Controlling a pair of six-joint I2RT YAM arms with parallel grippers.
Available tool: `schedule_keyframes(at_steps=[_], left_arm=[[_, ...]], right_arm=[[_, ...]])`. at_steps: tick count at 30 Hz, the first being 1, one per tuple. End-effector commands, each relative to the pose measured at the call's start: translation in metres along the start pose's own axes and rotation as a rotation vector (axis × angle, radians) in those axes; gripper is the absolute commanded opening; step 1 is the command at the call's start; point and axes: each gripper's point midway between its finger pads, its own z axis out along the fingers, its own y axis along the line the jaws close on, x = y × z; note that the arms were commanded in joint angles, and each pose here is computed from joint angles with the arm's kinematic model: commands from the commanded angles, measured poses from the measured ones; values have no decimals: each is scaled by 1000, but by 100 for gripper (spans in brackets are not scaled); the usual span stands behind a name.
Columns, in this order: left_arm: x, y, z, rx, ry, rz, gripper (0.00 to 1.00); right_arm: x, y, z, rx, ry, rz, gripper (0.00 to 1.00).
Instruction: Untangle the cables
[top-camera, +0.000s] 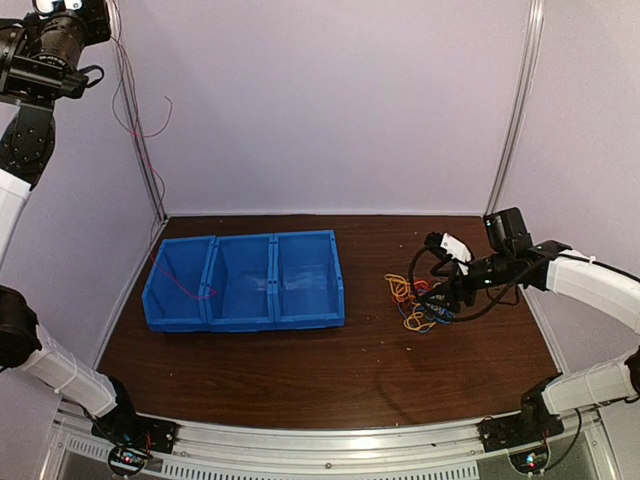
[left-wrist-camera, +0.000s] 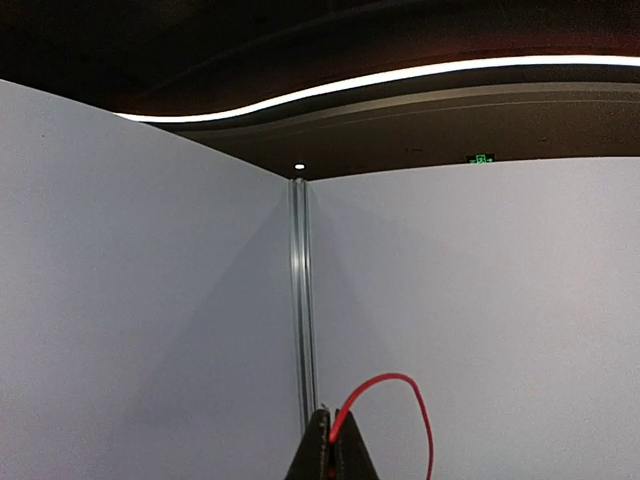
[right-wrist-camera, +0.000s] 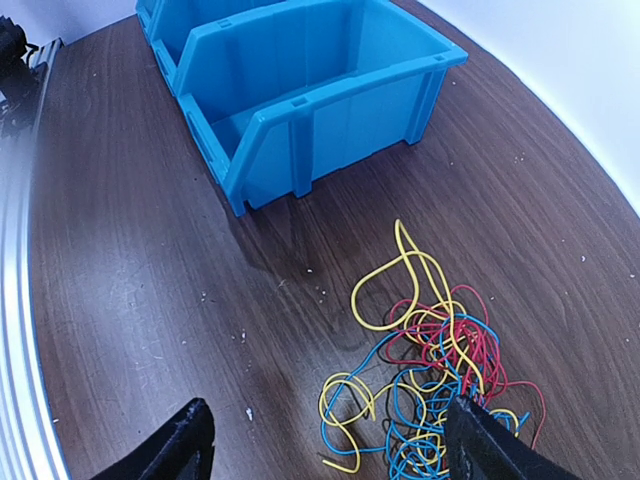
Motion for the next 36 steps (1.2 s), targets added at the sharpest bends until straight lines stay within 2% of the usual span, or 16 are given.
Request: schedule_keyframes(at_steps=[1,7,12,14,19,26,31,36], left_arm=[[-16,10,3,-15,-47,-46,0],[-27,14,7,-58,-111,-37,0],[-7,2,25,-66,-95,33,0],[13,-7,34,-58,-62,52,0],[92,-34,55,9,86,111,0],[192,-30,69,24,276,163,0],[243,-38,43,102,420,94,0],[301,-45,-15,231,614,-30,0]], right_arm=[[-5,3,-1,-8,-34,-11,79],[0,5,0,-11,-26,-10,79],[3,5,3,-16,-15,-5,79],[5,6,3,-18,-11,-5,79],[7,5,4,-14,-4,-10,79],[12,7,6,-29,12,-5,80],[15,7,8,-28,21,-8,80],[21,7,12,-42,41,-2,79]])
